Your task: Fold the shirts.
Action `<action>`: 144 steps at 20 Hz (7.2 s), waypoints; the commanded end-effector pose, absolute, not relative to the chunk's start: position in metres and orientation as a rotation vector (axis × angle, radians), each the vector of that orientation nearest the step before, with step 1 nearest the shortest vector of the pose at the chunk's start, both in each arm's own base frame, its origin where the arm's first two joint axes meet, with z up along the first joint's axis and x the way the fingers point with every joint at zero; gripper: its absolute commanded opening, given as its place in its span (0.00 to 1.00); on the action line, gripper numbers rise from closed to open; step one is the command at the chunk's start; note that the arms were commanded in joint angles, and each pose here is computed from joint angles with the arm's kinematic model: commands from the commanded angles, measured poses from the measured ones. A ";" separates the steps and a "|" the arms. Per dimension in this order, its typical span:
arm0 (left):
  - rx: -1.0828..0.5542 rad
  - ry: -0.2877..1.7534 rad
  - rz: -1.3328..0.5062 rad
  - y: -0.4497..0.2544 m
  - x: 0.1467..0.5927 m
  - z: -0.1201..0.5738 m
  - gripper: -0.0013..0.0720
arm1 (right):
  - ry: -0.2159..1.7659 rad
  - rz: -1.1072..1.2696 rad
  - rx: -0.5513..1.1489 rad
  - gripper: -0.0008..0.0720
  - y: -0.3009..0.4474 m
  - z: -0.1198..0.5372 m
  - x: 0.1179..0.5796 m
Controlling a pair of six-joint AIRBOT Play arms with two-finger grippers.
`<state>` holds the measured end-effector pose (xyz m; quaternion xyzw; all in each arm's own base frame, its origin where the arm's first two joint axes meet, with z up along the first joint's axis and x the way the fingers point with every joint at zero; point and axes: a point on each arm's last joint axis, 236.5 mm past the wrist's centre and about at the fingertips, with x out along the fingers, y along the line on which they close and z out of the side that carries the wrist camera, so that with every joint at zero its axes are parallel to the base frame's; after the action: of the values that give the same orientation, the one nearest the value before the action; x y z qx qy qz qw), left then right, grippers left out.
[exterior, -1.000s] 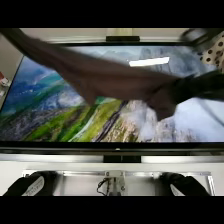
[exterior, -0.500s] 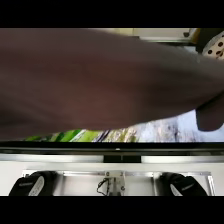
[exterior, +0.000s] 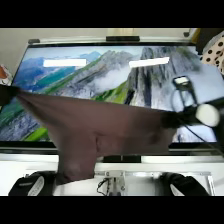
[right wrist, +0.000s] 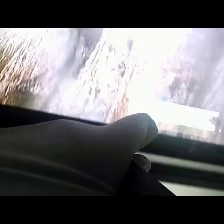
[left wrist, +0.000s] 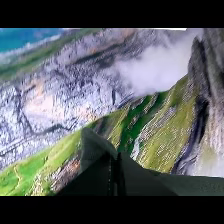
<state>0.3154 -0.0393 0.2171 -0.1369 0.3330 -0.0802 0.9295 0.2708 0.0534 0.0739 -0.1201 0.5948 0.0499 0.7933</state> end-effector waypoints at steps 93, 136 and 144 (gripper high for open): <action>-0.290 0.825 -0.206 -0.048 0.283 0.215 0.05 | 1.042 0.093 -0.069 0.08 -0.019 0.157 0.317; -0.385 1.677 -0.281 -0.077 0.376 -0.040 0.73 | 1.513 0.036 -0.056 0.64 -0.031 -0.036 0.416; -0.506 1.661 -0.187 -0.068 0.260 -0.026 0.68 | 1.516 -0.125 0.242 0.64 -0.124 0.023 0.319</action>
<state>0.3085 -0.0635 -0.0082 -0.2003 0.7324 -0.0973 0.6435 0.3563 -0.1004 0.0138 0.0637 0.6855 -0.0384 0.7243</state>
